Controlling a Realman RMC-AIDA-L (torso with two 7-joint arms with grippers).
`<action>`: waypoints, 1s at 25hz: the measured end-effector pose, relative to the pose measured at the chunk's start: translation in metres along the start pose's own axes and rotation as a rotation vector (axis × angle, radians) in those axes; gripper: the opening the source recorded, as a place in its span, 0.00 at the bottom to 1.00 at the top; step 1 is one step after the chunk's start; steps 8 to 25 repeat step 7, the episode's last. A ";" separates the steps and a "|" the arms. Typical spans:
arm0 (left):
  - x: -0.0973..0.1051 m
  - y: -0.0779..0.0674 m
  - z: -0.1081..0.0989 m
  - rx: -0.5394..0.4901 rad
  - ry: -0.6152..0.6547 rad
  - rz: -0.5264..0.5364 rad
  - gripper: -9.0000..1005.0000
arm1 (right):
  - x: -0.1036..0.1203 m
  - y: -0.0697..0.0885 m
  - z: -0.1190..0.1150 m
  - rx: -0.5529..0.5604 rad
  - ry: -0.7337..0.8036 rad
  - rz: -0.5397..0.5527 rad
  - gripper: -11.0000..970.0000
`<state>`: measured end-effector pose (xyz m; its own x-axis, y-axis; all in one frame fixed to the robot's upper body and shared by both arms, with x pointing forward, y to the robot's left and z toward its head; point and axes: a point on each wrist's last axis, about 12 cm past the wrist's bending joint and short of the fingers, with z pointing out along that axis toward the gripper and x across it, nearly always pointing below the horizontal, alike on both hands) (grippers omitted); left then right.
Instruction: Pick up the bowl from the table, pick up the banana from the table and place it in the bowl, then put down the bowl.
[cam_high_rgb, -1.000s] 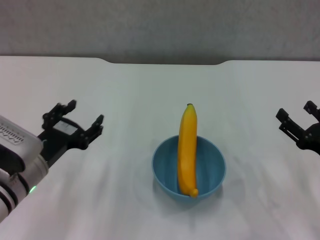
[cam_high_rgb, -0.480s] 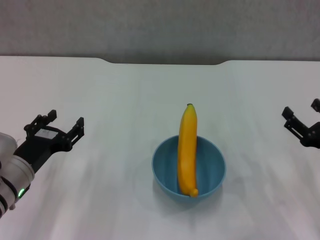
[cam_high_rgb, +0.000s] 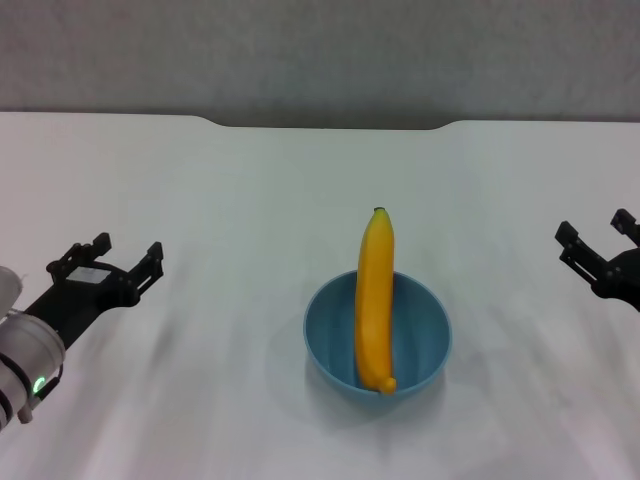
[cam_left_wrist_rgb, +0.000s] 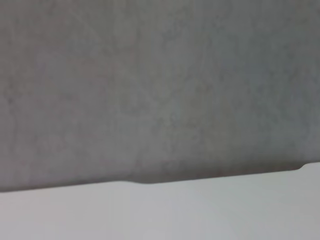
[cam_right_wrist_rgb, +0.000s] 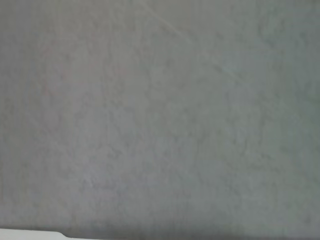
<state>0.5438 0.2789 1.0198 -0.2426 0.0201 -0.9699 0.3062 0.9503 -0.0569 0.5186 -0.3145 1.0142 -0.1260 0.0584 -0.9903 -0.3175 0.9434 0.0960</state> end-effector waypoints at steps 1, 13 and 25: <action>0.001 0.002 0.000 -0.006 0.005 -0.003 0.75 | 0.000 0.000 0.000 0.001 0.002 0.007 0.88; 0.004 0.009 0.004 -0.026 0.034 0.008 0.75 | 0.002 -0.001 0.005 0.015 0.033 0.016 0.88; 0.004 0.009 0.004 -0.026 0.034 0.008 0.75 | 0.002 -0.001 0.005 0.015 0.033 0.016 0.88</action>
